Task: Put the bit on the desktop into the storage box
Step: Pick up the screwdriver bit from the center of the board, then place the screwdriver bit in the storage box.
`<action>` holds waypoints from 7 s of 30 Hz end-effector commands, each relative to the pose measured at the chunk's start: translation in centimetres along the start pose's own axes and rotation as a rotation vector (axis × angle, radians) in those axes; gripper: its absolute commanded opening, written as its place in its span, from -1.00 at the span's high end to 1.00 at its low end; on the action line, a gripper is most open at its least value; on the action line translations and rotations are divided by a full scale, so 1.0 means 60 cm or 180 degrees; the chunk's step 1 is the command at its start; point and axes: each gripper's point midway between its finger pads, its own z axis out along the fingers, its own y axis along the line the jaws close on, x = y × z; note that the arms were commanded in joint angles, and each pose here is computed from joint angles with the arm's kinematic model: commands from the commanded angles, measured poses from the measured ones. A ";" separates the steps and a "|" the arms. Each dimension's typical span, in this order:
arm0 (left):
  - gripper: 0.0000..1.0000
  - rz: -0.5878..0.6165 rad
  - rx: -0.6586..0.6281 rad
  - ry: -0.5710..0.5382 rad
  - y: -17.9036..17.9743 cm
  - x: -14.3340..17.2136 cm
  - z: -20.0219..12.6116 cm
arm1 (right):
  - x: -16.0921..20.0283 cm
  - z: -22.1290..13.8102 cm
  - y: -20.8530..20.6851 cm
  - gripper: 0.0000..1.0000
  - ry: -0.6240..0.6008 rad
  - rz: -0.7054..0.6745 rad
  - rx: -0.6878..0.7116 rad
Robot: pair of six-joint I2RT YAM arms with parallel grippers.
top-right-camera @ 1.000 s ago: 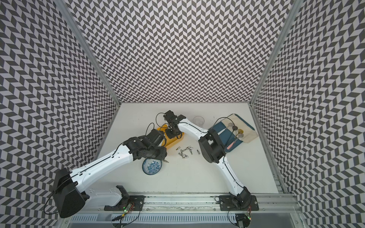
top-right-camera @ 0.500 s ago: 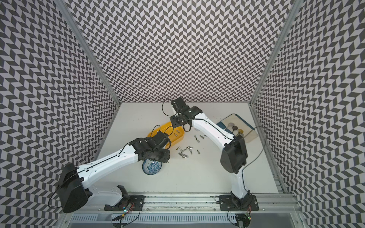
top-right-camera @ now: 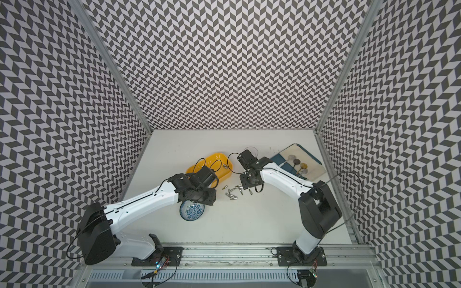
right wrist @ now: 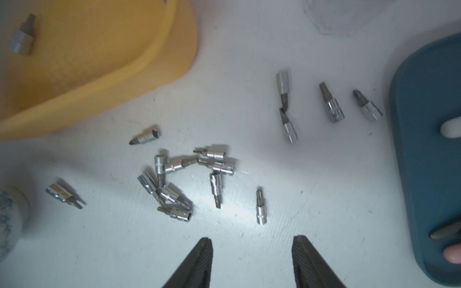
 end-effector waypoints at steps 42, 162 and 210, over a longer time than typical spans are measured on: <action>0.04 0.0062 0.0013 -0.0042 -0.013 -0.016 0.011 | 0.064 0.123 -0.002 0.23 0.0250 0.0045 -0.0045; 0.52 0.0318 -0.0167 0.0579 -0.142 -0.096 0.267 | 0.002 -0.066 -0.155 1.00 -0.0482 0.0841 -0.0227; 1.00 -0.0745 -0.0283 -0.0053 0.188 -0.194 0.035 | -0.244 0.044 0.203 1.00 -0.0167 -0.0264 -0.1586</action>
